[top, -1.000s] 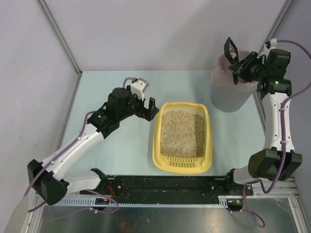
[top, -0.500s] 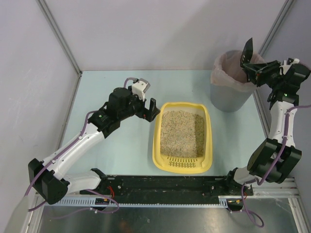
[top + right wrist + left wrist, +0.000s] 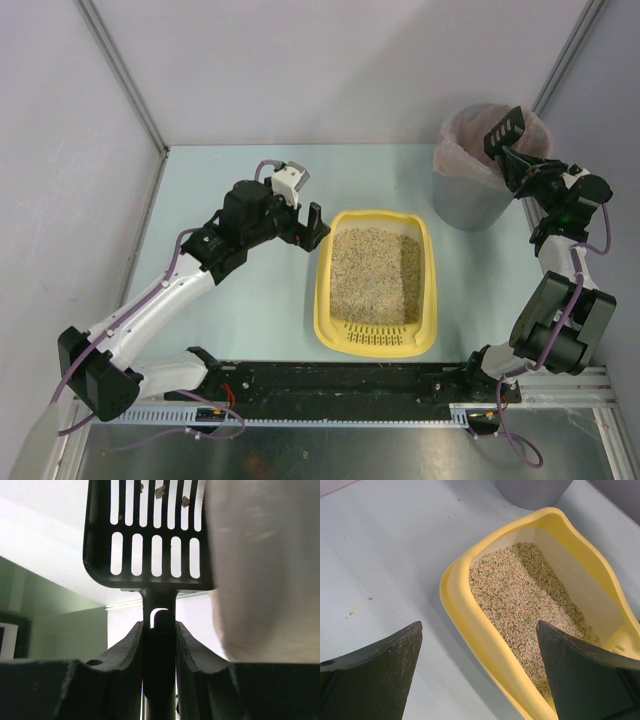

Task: Clean the litter box

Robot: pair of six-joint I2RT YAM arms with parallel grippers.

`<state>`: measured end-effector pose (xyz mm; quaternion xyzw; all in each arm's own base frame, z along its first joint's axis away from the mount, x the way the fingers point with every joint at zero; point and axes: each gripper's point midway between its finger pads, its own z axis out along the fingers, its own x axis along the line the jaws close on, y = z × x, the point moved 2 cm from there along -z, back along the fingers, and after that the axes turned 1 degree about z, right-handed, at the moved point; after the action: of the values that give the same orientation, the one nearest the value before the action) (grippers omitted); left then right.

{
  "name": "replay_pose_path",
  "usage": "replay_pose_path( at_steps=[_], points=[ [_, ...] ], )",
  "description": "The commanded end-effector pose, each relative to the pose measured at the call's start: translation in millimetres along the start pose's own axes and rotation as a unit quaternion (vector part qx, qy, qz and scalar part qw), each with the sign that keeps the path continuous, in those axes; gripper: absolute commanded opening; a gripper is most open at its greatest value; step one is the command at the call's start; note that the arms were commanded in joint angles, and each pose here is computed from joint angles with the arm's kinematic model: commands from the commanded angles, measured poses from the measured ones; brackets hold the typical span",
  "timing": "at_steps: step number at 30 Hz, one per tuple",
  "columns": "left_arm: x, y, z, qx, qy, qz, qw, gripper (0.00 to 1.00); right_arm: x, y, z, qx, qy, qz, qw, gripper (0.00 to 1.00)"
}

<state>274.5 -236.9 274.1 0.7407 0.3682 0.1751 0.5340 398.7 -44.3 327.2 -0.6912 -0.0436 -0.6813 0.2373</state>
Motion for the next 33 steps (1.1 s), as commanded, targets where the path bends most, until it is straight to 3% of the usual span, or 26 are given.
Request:
replay_pose_path(
  at_steps=[1, 10, 17, 22, 33],
  points=[
    [-6.3, 15.7, -8.0, -0.028, -0.012, 0.004, 1.0, 1.0, 37.8, -16.8, -7.4, 0.021, 0.067, -0.025, 0.997, 0.0],
    [-7.7, 17.5, -10.3, -0.032, -0.015, 0.002, 0.999, 1.0, 67.5, -30.4, -18.2, 0.034, 0.122, -0.039, 0.991, 0.0],
    [-8.9, 20.4, -13.2, -0.037, -0.017, 0.002, 0.999, 1.0, 12.0, -1.3, -19.4, -0.011, 0.042, -0.03, 0.999, 0.0],
    [-7.5, 20.9, -13.6, -0.038, -0.012, 0.004, 0.999, 1.0, 4.3, 2.5, -21.6, -0.012, 0.043, -0.026, 0.999, 0.0],
    [-15.7, 28.3, -20.9, -0.049, -0.032, -0.006, 0.998, 1.0, 35.5, -15.5, -27.5, -0.03, 0.068, -0.142, 0.987, 0.0]
  ],
)
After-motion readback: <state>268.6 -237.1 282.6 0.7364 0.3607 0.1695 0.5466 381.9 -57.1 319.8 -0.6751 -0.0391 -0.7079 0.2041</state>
